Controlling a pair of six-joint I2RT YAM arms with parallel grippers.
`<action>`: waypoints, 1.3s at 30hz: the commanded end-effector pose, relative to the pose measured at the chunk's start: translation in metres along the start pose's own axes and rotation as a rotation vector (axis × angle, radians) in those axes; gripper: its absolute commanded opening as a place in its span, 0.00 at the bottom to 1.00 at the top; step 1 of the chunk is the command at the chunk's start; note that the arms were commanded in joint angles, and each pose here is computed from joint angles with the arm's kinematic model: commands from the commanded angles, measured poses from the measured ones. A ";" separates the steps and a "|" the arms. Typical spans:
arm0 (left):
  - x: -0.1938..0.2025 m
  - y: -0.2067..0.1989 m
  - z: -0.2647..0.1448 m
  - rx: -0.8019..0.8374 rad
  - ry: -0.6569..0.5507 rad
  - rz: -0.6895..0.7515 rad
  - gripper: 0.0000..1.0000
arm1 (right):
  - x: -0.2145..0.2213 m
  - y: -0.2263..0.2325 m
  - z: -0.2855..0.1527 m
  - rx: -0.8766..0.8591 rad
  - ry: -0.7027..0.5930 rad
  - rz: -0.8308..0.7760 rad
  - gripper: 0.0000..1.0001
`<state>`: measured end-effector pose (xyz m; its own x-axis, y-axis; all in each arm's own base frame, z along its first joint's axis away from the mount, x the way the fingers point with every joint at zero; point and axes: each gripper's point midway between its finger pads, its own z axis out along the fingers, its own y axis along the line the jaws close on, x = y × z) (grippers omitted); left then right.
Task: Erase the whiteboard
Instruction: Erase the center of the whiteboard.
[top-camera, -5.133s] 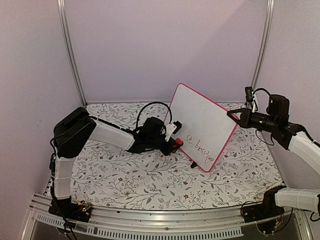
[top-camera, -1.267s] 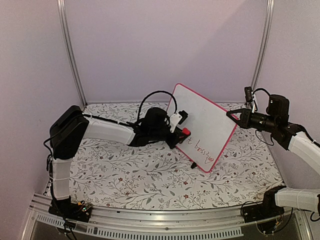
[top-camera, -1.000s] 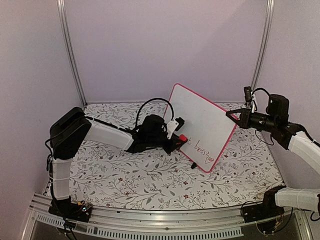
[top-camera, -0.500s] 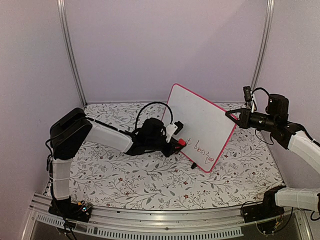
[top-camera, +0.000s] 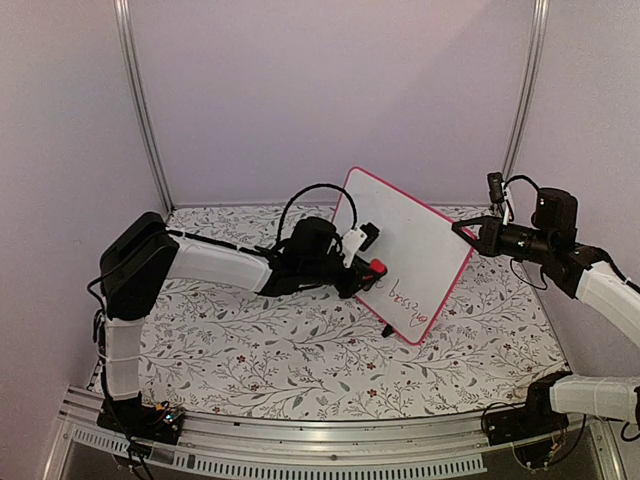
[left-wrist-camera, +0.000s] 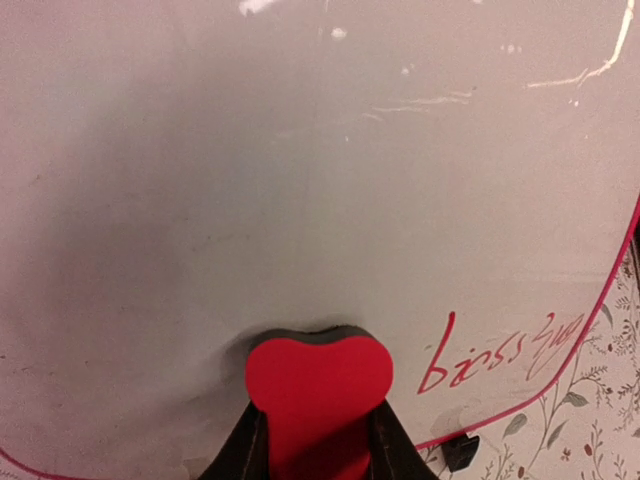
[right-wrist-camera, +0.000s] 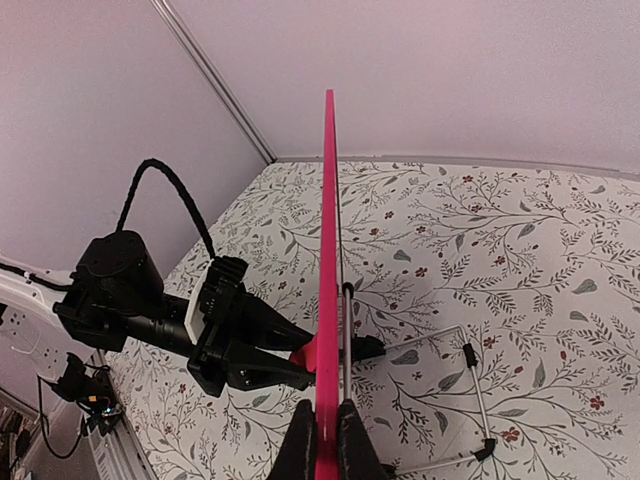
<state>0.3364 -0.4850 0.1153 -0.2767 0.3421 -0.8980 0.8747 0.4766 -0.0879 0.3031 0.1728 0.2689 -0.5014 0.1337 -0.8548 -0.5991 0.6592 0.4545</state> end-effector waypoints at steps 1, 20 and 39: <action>-0.032 -0.010 -0.003 0.019 -0.074 0.036 0.00 | 0.036 0.013 0.002 -0.079 0.133 0.043 0.00; 0.088 0.005 0.014 -0.036 0.144 -0.065 0.00 | 0.035 0.015 0.001 -0.086 0.128 0.042 0.00; -0.018 0.006 -0.002 -0.011 -0.066 -0.005 0.00 | 0.040 0.014 0.002 -0.090 0.136 0.049 0.00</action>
<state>0.3293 -0.4711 0.0682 -0.3535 0.3951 -0.8479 0.8557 0.5028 -0.1225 0.3048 0.1701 0.2687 -0.5078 0.1492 -0.8485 -0.5783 0.6709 0.4641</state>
